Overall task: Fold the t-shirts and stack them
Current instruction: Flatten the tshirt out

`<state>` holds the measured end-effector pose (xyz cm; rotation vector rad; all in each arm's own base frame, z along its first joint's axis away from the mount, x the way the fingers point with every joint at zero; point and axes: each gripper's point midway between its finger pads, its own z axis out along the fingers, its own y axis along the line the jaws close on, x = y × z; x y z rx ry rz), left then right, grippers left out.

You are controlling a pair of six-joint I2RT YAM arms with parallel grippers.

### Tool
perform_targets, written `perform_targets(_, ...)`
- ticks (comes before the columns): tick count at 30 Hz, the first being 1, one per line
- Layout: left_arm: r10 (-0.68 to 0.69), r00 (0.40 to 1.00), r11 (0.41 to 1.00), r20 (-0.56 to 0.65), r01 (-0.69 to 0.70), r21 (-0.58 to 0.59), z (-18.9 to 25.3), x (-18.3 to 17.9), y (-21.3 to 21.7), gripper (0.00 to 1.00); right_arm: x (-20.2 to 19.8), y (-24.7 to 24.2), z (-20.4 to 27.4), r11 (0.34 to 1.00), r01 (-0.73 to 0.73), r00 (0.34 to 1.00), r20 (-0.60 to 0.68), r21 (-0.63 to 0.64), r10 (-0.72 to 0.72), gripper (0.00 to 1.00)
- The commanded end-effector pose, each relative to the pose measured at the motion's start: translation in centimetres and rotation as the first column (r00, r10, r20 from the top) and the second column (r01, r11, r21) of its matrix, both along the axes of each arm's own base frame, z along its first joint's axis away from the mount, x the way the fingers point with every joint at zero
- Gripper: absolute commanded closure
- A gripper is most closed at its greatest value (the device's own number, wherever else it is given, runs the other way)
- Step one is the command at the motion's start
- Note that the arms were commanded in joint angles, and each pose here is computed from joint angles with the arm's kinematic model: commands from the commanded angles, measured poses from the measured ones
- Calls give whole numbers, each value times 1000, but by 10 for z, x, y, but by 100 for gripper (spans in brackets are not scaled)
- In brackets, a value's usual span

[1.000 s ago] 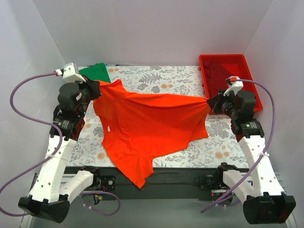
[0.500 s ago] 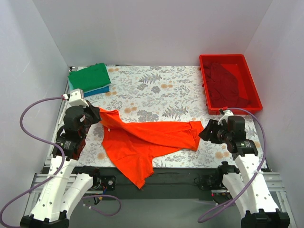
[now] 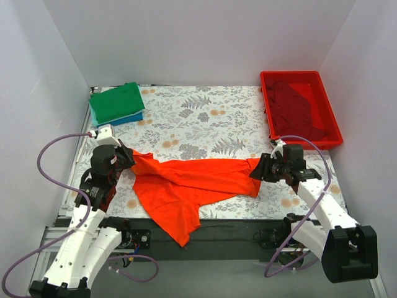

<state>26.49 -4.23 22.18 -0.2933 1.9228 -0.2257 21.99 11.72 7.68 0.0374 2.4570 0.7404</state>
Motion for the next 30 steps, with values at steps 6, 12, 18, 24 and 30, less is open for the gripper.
perform_targets(6,14,999,1000,36,-15,14,0,0,5,100,45,15,5,997,-67,992,102,-27,69,51)
perform_targets(12,10,1000,1000,28,-10,14,-2,2,4,100,65,22,6,995,-95,987,124,-37,99,51)
perform_targets(18,14,1000,1000,28,-15,21,-2,2,5,100,70,30,-2,991,-120,988,95,-52,125,52)
perform_targets(24,10,1000,1000,29,-10,24,-1,3,4,100,57,34,-25,986,-139,989,43,-90,143,54)
perform_targets(30,13,999,1000,37,-14,26,1,1,6,100,62,31,-34,984,-127,991,20,-122,130,56)
